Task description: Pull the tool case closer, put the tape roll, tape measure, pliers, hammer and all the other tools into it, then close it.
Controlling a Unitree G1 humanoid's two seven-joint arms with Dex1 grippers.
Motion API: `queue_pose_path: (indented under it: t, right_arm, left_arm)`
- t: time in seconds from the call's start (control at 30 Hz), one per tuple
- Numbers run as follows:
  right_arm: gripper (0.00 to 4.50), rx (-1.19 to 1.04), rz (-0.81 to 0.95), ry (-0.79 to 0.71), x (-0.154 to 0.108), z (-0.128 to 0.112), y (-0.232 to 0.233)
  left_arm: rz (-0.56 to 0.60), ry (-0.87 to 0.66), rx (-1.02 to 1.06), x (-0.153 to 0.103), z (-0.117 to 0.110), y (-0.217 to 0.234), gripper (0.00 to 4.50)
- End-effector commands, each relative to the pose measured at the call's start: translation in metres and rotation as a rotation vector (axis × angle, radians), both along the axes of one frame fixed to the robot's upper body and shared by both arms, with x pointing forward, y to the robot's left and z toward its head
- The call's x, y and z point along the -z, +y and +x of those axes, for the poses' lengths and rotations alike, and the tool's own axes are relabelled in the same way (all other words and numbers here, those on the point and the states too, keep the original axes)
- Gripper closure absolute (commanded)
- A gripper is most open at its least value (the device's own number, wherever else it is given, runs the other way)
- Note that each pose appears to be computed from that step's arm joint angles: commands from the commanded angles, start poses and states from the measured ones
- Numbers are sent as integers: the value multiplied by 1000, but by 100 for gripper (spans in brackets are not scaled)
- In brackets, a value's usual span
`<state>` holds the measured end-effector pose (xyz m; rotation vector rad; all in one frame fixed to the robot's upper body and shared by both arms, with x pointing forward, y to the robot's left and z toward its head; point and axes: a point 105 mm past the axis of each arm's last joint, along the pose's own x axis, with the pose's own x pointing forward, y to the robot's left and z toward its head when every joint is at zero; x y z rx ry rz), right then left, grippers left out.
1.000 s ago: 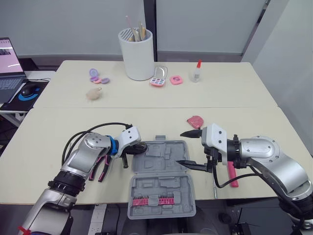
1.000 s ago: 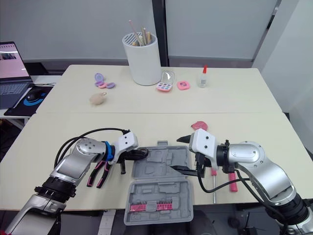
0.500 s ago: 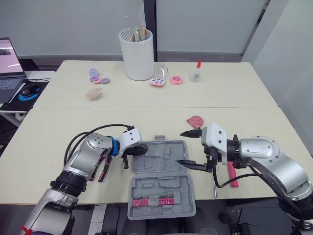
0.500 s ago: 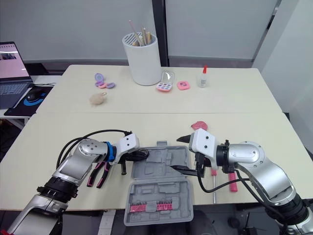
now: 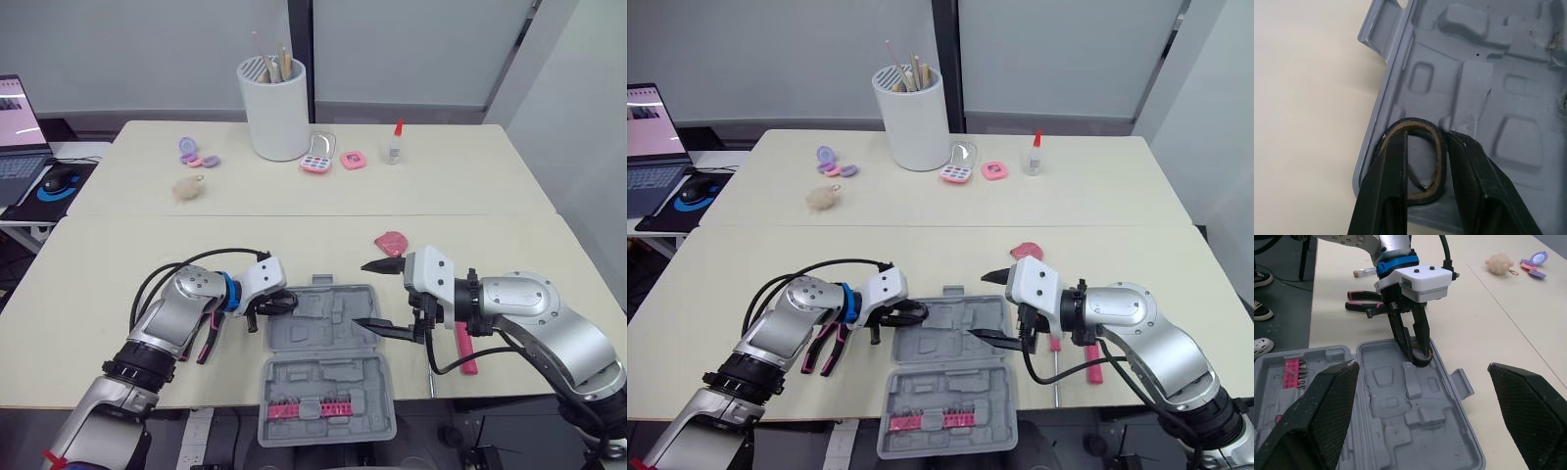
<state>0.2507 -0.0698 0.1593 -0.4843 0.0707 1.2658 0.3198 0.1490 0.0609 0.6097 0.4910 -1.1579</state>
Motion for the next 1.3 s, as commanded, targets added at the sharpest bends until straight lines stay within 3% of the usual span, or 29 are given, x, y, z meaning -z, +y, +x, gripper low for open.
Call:
queue_pose_path:
  t: [0.03,0.33,0.47,0.7,1.07,1.3]
  right_arm:
    - [0,-13,24,-37,-10,-1,0]
    - [0,-18,26,-33,-11,0,0]
    - [0,-21,24,-30,-10,0,-1]
    - [0,-29,12,-25,-9,-1,-1]
    - [0,-29,-4,-22,-10,-1,-5]
    - [0,-15,-13,-16,-7,0,-9]
  left_arm:
    - [-48,-38,16,-23,0,-1,321]
    - [-131,-42,-62,-42,-4,16,321]
    - [-250,-135,-129,-42,2,14,321]
    - [-333,-210,-222,-15,2,11,321]
    - [-287,-143,-270,35,-8,2,321]
    - [-262,-137,-269,42,-9,5,321]
